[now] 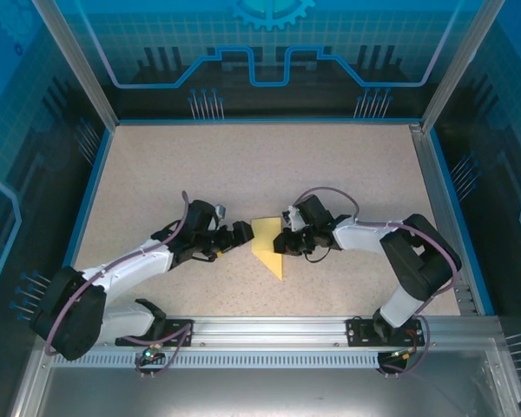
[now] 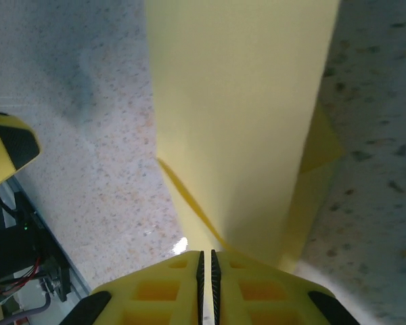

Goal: Fold a paper plane with a square sheet of paper (pick it up from the middle)
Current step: Fold the wing for the fifth time at the center of the table.

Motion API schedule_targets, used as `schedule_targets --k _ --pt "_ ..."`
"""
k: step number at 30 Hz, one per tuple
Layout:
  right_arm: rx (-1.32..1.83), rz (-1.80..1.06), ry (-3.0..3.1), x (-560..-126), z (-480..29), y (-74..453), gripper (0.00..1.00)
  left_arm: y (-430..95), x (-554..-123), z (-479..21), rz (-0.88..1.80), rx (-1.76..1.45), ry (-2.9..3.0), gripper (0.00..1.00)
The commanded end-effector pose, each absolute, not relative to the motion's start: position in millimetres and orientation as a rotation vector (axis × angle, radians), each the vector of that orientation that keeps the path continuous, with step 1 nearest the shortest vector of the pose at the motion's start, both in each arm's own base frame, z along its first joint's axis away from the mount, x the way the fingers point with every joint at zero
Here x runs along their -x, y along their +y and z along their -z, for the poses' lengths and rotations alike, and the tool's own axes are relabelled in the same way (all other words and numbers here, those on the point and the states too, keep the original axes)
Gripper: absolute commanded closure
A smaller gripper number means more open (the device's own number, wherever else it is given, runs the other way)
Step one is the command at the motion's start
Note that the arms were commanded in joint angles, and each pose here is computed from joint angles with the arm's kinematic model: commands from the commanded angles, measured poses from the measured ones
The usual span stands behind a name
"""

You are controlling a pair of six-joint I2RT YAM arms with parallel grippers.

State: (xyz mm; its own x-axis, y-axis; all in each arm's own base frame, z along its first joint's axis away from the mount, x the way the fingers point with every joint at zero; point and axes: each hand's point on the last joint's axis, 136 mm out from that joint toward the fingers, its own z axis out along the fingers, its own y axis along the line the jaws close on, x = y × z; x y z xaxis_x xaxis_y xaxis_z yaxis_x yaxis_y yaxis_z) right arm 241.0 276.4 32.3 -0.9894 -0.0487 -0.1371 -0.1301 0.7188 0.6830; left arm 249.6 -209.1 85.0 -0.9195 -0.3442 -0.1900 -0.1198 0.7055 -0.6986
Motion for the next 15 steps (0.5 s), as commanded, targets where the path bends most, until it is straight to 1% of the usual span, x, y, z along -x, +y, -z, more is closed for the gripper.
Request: schedule_targets --k 1,9,12,15 --pt "0.127 -1.198 2.818 -238 -19 267 0.86 -226 -251 -94 1.107 0.309 2.608 0.02" --pt "0.048 -1.236 2.828 -234 0 253 0.87 -246 -257 -85 1.113 0.310 2.653 0.03" --pt "0.023 -1.223 2.831 -233 2 247 0.87 -254 -261 -80 1.114 0.322 2.672 0.06" --pt "0.015 -1.211 2.829 -233 3 244 0.86 -262 -264 -72 1.121 0.335 2.692 0.13"
